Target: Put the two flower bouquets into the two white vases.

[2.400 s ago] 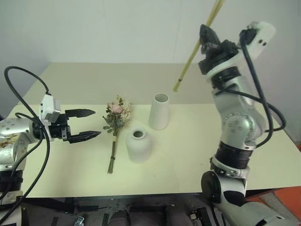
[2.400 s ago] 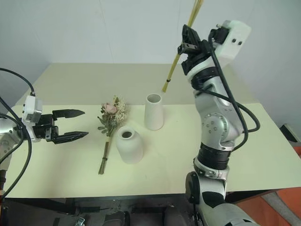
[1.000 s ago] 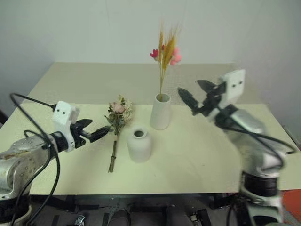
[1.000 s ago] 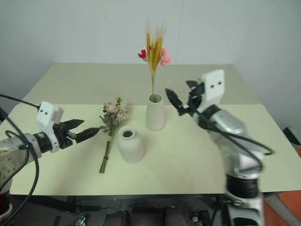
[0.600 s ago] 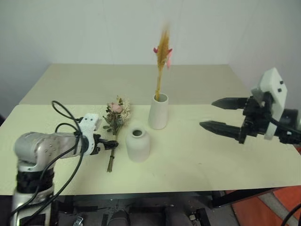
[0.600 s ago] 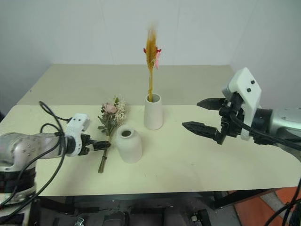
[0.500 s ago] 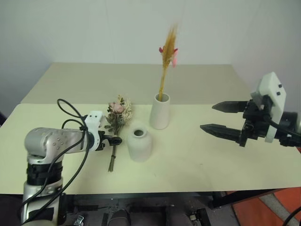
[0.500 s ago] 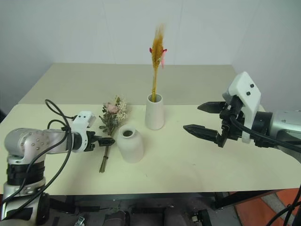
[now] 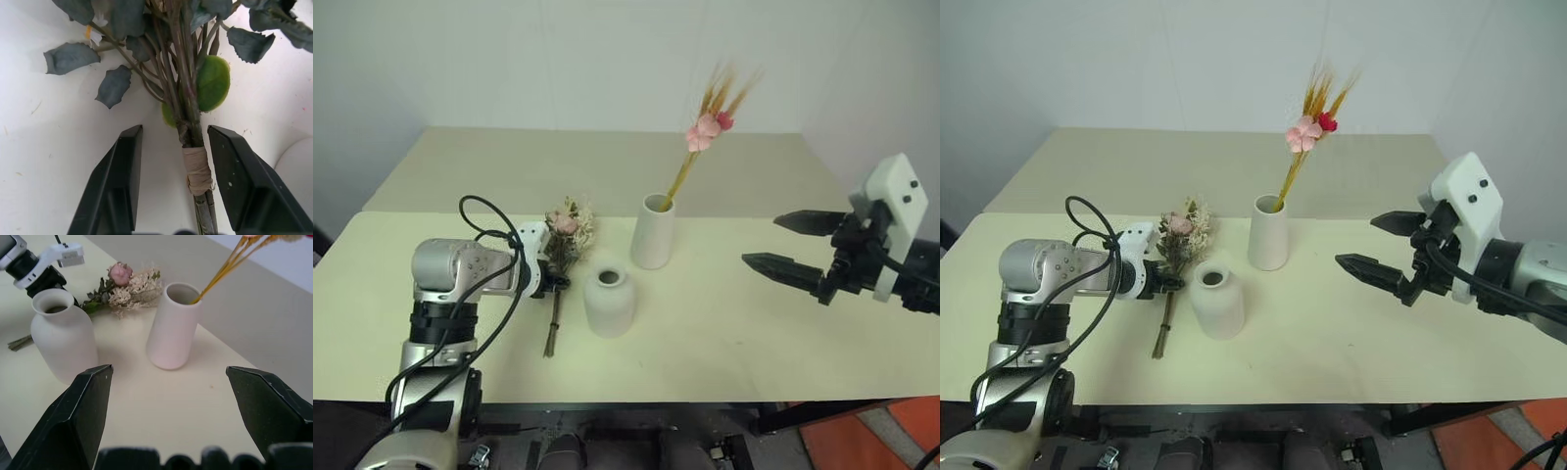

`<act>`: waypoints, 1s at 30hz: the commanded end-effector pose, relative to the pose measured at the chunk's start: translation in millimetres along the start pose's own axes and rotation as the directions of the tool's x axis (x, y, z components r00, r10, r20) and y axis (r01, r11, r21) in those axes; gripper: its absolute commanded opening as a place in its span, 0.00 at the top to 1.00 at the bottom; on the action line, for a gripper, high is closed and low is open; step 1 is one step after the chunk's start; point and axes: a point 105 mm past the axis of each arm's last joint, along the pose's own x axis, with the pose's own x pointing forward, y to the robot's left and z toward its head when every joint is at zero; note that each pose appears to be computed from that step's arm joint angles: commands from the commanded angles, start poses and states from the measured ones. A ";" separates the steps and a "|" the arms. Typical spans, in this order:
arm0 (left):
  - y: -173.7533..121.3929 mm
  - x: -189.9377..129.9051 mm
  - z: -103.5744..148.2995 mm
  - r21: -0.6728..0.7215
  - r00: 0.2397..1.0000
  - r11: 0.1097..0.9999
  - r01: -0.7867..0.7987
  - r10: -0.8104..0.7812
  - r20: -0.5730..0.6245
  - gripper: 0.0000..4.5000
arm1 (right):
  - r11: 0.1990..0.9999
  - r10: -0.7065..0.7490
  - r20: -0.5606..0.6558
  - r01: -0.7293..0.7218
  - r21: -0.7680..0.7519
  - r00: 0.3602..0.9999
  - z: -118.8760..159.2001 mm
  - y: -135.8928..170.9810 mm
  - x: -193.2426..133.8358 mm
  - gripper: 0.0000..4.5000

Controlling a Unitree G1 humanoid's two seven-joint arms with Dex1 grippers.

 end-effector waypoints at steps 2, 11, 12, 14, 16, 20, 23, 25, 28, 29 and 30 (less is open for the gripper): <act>0.6 -7.2 10.0 0.000 1.000 1.000 0.009 -0.009 0.009 0.79 | 0.999 -0.011 0.001 0.011 -0.030 1.000 4.7 0.1 -24.3 0.02; 1.2 -11.9 14.7 0.009 0.999 1.000 -0.002 0.002 0.039 0.98 | 0.999 -0.031 -0.027 0.030 -0.031 0.999 -10.0 -5.1 -29.6 0.02; 0.2 -16.4 23.0 0.014 0.994 1.000 -0.004 0.003 0.105 0.98 | 0.999 -0.031 -0.027 0.030 -0.033 0.999 -11.1 -4.3 -29.9 0.02; 0.5 -27.2 41.8 0.012 0.966 1.000 -0.013 0.009 0.258 0.98 | 0.999 -0.032 -0.027 0.031 -0.037 0.999 -12.9 -3.4 -31.0 0.02; -0.3 -52.3 74.0 -0.002 0.849 0.999 0.039 -0.032 0.527 0.98 | 0.999 -0.030 -0.008 0.029 -0.045 1.000 -14.6 -1.8 -36.0 0.02; -19.2 -110.7 106.2 0.182 0.553 0.959 0.218 -0.275 0.787 0.98 | 0.998 0.022 0.029 -0.021 -0.057 0.999 -23.2 6.5 -48.6 0.02; -39.9 -149.5 107.4 0.415 0.339 0.820 0.394 -0.550 0.763 0.98 | 0.991 0.106 0.019 -0.104 -0.079 0.994 -34.0 19.3 -57.1 0.02; -47.1 -165.0 104.8 0.533 0.221 0.716 0.450 -0.668 0.711 0.98 | 0.987 0.138 0.019 -0.136 -0.082 0.990 -40.3 24.7 -60.4 0.02; -52.7 -172.3 106.3 0.615 0.086 0.603 0.508 -0.747 0.660 0.98 | 0.990 0.111 0.017 -0.109 -0.093 0.994 -49.1 23.7 -60.0 0.02; -53.7 -171.8 111.9 0.611 0.041 0.581 0.537 -0.742 0.669 0.98 | 0.992 0.090 0.020 -0.088 -0.089 0.996 -51.6 21.6 -58.8 0.02; -54.4 -170.8 117.0 0.606 0.005 0.561 0.565 -0.736 0.677 0.98 | 0.993 0.076 0.023 -0.074 -0.089 0.997 -53.3 20.5 -57.6 0.02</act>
